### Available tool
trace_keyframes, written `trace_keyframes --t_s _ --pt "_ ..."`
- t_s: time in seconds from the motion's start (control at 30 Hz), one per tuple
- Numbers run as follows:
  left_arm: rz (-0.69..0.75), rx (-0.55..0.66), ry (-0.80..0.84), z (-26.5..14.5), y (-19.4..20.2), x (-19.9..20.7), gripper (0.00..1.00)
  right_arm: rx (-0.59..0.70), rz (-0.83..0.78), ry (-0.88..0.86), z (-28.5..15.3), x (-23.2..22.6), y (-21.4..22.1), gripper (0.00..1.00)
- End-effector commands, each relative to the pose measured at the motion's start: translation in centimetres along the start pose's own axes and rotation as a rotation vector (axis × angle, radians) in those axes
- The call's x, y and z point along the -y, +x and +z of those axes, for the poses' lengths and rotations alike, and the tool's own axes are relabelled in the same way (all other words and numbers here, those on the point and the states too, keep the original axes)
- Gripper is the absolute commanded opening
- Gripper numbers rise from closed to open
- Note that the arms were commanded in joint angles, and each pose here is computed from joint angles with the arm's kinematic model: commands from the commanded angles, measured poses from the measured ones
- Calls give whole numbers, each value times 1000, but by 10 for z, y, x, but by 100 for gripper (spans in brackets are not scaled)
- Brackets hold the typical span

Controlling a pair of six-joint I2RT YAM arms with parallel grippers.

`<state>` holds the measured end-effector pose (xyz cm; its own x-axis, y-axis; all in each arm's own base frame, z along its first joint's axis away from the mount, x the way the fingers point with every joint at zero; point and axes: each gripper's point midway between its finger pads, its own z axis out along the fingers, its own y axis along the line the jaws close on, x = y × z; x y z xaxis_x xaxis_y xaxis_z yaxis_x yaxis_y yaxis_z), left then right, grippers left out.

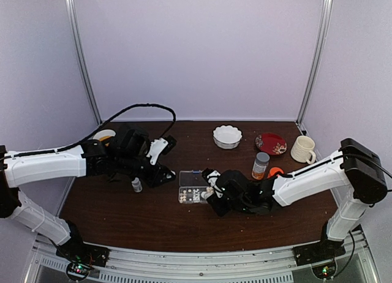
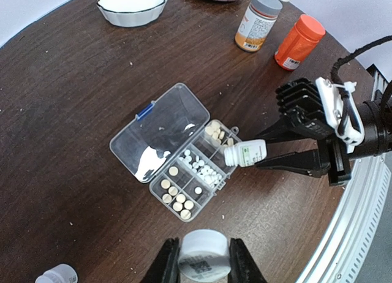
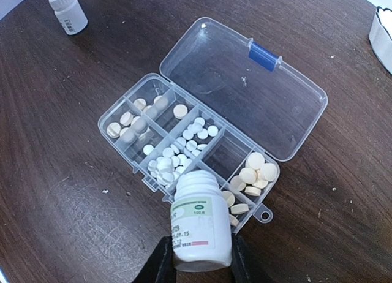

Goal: Sort the pills into containers
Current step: Pour the pill into the compartment of the pill container.

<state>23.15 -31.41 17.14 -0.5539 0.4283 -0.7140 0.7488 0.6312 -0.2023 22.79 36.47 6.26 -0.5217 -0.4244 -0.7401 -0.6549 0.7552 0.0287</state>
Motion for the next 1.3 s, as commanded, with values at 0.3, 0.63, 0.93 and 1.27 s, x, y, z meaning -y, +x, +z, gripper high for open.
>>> trace_keyframes --t_s 0.3,0.63,0.93,1.27 --pt "15 40 10 -3 -18 2 0 -19 -11 27 2 0 -3 0" --pt "12 37 8 -2 -17 2 0 -36 -23 28 0 -2 -3 0" --pt "9 31 9 -1 -15 2 0 -21 -9 21 1 -3 -6 0" --pt "7 29 9 -1 -14 2 0 -47 -26 31 1 -3 -2 0"
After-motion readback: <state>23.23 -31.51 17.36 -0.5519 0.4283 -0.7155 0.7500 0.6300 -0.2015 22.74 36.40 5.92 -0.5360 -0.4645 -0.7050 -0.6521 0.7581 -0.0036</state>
